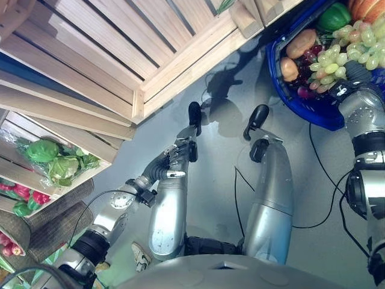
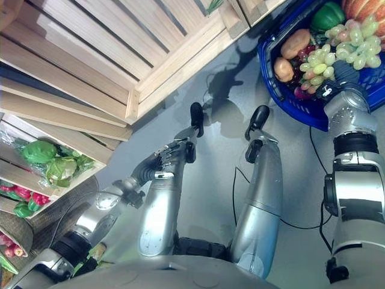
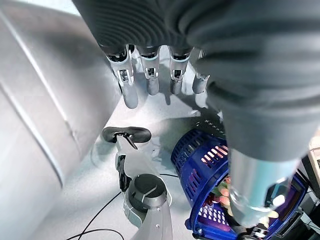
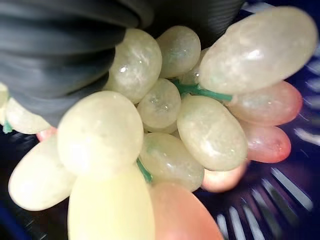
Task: Pick up fruits and vegetables into the basket
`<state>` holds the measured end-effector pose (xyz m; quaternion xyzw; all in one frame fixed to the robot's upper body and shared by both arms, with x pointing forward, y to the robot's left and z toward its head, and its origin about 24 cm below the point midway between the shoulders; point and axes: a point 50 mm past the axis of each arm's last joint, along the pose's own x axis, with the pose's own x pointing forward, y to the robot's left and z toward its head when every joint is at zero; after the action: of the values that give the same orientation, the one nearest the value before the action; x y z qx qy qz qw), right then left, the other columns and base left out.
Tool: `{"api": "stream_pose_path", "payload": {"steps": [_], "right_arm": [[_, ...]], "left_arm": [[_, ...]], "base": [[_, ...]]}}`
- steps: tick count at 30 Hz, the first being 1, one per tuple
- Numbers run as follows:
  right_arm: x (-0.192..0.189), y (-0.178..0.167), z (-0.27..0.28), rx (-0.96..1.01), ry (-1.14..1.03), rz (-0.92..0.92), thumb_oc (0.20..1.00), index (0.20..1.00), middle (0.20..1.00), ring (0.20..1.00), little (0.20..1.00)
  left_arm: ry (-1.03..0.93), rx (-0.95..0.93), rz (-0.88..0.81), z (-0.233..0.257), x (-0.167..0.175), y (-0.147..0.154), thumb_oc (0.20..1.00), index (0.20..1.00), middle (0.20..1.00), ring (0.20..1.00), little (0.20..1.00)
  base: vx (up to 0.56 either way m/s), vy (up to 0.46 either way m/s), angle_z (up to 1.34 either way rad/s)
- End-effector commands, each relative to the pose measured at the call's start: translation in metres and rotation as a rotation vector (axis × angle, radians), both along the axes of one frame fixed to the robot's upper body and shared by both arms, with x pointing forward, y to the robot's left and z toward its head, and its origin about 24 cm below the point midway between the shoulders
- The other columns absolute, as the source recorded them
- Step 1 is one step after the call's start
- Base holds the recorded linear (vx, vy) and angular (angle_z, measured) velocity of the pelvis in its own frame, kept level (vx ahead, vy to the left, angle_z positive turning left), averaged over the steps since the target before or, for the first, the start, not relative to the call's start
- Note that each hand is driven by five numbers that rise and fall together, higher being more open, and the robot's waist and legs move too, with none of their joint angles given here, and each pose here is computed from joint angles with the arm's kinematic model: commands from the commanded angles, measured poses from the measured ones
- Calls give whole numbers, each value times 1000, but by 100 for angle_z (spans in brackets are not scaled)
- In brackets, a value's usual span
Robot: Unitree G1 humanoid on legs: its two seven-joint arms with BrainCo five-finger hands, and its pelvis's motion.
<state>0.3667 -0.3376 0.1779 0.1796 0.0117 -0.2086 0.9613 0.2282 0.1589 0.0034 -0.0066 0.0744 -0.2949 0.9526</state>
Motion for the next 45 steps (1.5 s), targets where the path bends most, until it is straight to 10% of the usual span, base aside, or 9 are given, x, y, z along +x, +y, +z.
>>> {"api": "stream_pose_path", "payload": {"steps": [1,5,7,26,45], "right_arm": [[-17,-30,13,48,-90,-39,200,200,200,200,200],[-16,-29,8,160,-133,-74,200,200,200,200,200],[-19,-33,5,222,-140,-153,1000,1000,1000,1000,1000],[-46,-31,-56,47,-100,-538,1000,1000,1000,1000,1000],[-162,82,-262,-268,517,251,1000,1000,1000,1000,1000]], "left_arm": [[178,2,-28,-33,-38,-9,1000,1000,1000,1000,1000],[173,8,-25,-33,-36,-12,1000,1000,1000,1000,1000],[172,-6,-23,-33,-36,-15,1000,1000,1000,1000,1000],[308,-117,35,-62,-51,-29,1000,1000,1000,1000,1000],[472,15,255,-105,-66,27,1000,1000,1000,1000,1000]], "base": [[-21,-34,3],[-40,-17,2],[-36,23,-1],[-31,145,-6],[74,137,-11]]}}
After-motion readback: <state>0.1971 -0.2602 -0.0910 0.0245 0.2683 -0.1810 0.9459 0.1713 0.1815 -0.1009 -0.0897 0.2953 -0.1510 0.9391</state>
